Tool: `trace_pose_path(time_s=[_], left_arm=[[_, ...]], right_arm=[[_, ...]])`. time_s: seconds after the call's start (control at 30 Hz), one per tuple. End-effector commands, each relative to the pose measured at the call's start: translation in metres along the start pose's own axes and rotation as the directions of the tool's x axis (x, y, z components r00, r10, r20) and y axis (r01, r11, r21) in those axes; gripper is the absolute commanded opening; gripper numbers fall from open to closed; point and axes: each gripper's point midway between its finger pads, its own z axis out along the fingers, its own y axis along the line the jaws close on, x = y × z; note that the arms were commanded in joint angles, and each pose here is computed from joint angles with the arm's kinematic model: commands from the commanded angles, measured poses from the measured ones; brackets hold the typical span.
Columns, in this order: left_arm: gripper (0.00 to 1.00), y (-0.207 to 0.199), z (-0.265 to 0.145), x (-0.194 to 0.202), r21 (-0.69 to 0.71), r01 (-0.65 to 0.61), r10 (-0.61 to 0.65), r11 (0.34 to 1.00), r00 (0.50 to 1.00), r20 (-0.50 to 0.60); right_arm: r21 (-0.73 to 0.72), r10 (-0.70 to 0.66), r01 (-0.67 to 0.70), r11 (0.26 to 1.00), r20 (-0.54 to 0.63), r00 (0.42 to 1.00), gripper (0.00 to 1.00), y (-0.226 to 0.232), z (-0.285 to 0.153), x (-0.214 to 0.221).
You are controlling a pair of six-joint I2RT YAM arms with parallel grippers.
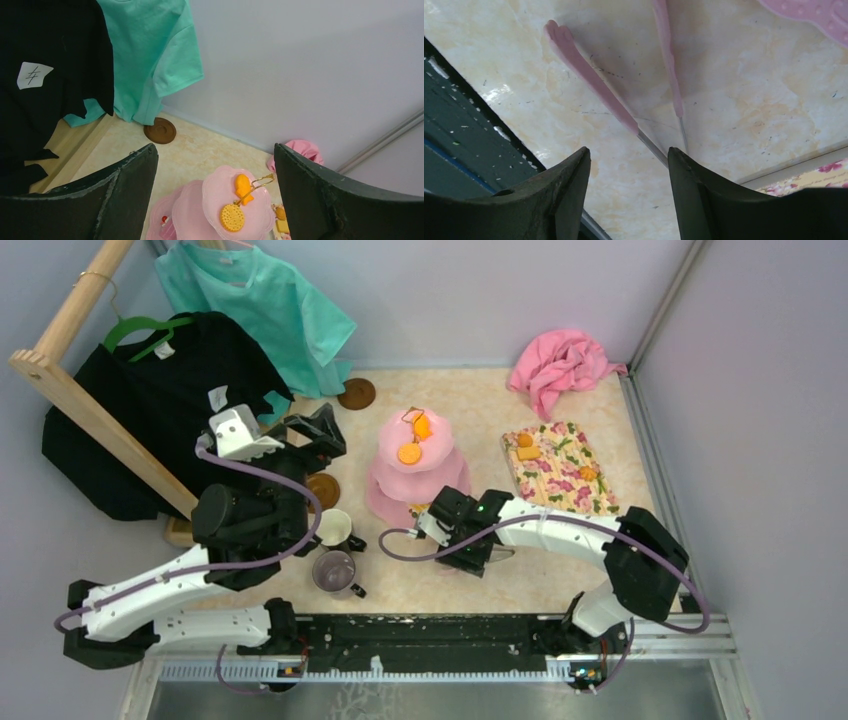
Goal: Serve the afternoon tea
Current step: Pick up the clamp from the center of the board.
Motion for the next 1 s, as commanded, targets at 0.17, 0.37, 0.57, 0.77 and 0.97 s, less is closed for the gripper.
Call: trace_pose_path(time_s=[0.17,0.37,0.57,0.77,0.97], left_arm=[[0.91,0.017,-0.001,-0.011,-0.032,0.053,-0.053,0.998,0.998,0.019],[0.91,0.016,-0.001,-0.012,-0.024,0.054,-0.053,0.998,0.998,0.02],[0.9,0.017,-0.001,-0.015,-0.02,0.062,-0.062,0.998,0.998,0.024],[0.9,0.017,-0.002,-0.019,-0.013,0.067,-0.066,0.998,0.997,0.027],[0.9,0.021,-0.002,-0.019,-0.017,0.062,-0.061,0.998,0.998,0.028]], right_arm=[[0.158,-0.061,0.058,0.986,0.015,0.998,0.64,-0.028,0.01,-0.008],[0.192,-0.064,0.064,0.979,-0.008,0.998,0.66,-0.034,0.019,-0.005],[0.187,-0.064,0.064,0.98,-0.011,0.998,0.67,-0.033,0.027,0.0],[0.157,-0.06,0.061,0.986,-0.009,0.998,0.67,-0.026,0.037,0.002],[0.118,-0.036,0.035,0.992,0.006,0.999,0.65,-0.023,0.045,0.004]])
